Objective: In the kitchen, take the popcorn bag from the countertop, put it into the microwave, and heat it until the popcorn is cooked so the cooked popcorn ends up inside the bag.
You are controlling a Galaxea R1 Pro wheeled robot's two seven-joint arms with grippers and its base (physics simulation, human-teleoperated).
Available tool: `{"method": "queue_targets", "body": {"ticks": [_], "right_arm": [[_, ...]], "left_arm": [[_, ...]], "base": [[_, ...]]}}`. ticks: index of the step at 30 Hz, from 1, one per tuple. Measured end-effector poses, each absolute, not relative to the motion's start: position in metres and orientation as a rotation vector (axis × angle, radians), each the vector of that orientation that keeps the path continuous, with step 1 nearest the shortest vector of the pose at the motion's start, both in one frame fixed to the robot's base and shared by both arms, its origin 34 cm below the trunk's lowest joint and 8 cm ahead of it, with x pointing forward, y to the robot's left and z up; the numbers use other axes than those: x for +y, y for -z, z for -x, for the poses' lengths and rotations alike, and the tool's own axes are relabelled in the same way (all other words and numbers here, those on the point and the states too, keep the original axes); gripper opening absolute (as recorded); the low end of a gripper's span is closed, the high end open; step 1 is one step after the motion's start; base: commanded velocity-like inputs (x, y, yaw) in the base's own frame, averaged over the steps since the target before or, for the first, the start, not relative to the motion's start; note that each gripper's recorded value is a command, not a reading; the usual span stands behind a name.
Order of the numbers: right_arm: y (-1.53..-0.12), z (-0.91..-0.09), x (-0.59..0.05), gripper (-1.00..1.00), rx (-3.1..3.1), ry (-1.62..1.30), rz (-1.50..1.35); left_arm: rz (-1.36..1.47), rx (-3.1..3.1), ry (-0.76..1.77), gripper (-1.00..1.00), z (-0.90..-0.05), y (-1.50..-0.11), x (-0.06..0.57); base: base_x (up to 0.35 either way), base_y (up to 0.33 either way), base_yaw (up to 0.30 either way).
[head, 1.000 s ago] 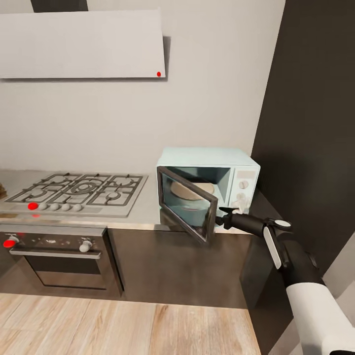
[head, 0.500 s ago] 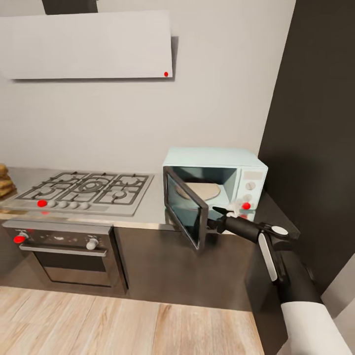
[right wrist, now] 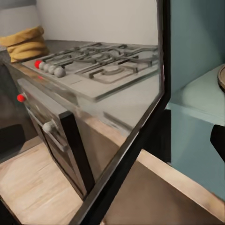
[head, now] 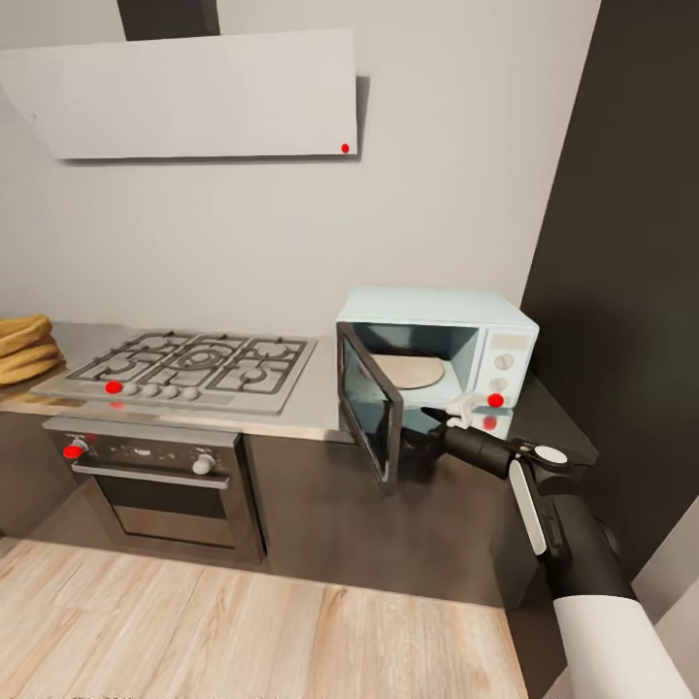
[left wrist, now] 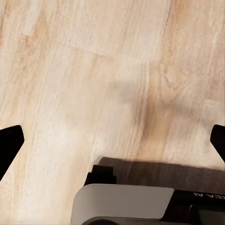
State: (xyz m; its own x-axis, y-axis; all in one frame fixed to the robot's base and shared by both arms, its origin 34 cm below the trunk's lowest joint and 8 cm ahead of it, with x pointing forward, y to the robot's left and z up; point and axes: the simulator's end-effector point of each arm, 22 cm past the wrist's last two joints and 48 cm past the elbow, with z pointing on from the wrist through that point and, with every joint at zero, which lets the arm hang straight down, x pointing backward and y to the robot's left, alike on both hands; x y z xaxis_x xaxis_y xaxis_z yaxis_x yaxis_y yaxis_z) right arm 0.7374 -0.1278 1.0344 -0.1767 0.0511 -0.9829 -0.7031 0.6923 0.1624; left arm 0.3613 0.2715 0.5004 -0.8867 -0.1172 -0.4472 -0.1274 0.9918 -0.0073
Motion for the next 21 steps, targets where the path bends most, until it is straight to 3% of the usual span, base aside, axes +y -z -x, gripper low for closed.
{"method": "queue_targets", "body": {"ticks": [5, 21], "right_arm": [[-1.0346, -0.7387, -0.1289, 1.00, 1.624, -0.725, 0.536], [-1.0327, -0.7444, -0.1354, 1.00, 1.642, -0.697, 0.503]], "left_arm": [[0.177, 2.672, -0.030, 1.00, -0.3615, -0.5005, 0.2714], [0.176, 2.672, -0.030, 1.00, -0.3611, -0.5004, 0.2713]], "base": [[-0.134, 0.125, 0.173], [-0.003, 0.003, 0.120]]}}
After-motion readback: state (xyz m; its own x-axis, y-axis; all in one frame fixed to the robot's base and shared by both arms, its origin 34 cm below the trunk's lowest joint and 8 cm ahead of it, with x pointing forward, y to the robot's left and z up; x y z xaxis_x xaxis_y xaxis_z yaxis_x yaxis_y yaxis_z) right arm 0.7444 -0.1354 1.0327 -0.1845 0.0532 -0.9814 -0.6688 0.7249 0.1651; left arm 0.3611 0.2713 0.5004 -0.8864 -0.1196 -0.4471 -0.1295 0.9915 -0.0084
